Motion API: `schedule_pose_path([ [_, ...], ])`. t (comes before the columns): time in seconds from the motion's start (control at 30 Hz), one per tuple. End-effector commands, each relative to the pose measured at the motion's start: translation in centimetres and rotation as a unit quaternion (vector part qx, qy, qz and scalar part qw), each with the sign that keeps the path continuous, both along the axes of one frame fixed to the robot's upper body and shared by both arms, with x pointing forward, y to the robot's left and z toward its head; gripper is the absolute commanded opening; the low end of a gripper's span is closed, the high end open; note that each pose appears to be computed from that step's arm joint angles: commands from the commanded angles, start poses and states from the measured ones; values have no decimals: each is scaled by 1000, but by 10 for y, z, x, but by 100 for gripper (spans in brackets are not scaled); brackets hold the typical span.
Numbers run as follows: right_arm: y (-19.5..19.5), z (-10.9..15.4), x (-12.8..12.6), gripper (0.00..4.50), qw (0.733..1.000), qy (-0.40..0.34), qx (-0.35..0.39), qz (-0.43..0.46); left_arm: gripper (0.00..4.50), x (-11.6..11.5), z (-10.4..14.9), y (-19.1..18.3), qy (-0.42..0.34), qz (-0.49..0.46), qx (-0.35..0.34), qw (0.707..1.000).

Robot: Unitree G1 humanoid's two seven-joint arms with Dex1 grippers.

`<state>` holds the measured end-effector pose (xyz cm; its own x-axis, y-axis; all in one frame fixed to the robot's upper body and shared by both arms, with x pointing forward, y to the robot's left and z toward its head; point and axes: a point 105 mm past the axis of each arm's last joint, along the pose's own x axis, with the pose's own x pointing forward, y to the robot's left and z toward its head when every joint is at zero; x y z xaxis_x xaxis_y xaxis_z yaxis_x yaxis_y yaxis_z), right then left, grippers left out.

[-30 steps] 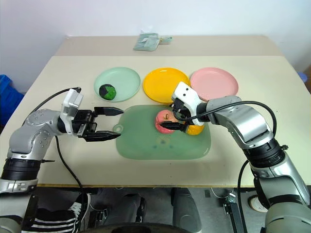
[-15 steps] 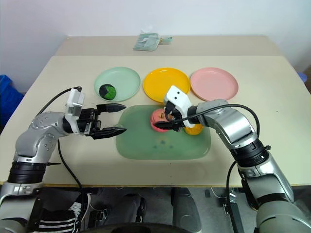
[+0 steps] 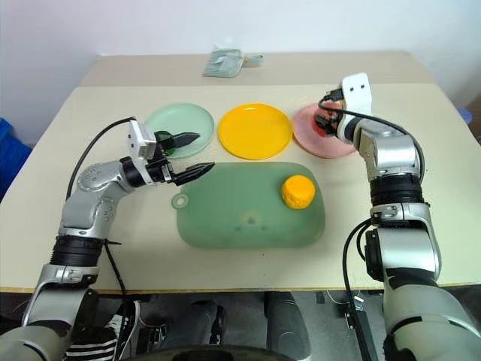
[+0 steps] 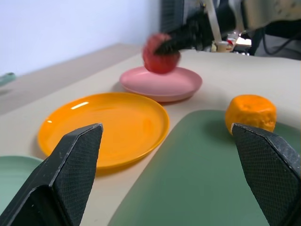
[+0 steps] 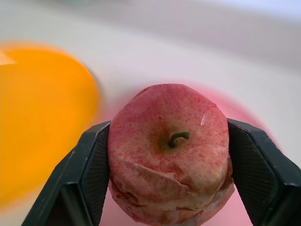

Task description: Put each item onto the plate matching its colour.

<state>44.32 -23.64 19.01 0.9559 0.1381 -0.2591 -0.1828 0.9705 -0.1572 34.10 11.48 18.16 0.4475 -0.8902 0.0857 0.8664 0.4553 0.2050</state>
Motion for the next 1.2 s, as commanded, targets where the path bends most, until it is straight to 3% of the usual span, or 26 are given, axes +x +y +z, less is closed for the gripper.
schedule_pose_path([
  [0.03, 0, 29, 4, 448, 998, -61, -5, 0, 450, -6, 11, 0, -22, -14, -3, 1000],
  [0.13, 5, 65, 3, 448, 991, -132, 16, 14, 450, -10, 11, 3, -19, -23, -3, 1000],
  [0.27, 48, 96, -30, 448, 963, -161, 91, 195, 450, -17, 12, 7, -6, -52, -8, 999],
  [0.33, 68, 97, -53, 448, 943, -137, 113, 281, 450, -22, 13, 6, 1, -70, -13, 997],
  [0.43, 93, 65, -110, 448, 906, -33, 42, 420, 450, -43, 14, 2, 22, -138, -16, 990],
  [0.5, 94, 44, -130, 448, 894, 24, -6, 447, 450, -52, 8, 3, 46, -166, 1, 985],
  [0.63, 67, -8, -131, 448, 902, 121, -109, 401, 450, -49, -4, 2, 63, -163, 19, 984],
  [0.87, 46, -48, -122, 448, 910, 167, -150, 348, 450, -48, -5, -2, 58, -166, 20, 984],
  [1.0, 50, -56, -123, 448, 907, 180, -130, 358, 450, -46, -4, 0, 51, -157, 20, 986],
  [1.13, 72, -36, -122, 327, 909, 140, -70, 386, 450, -38, 1, 5, 26, -122, 13, 992],
  [1.2, 77, -17, -109, 312, 922, 98, -47, 373, 450, -33, 6, 8, 15, -100, -4, 995],
])
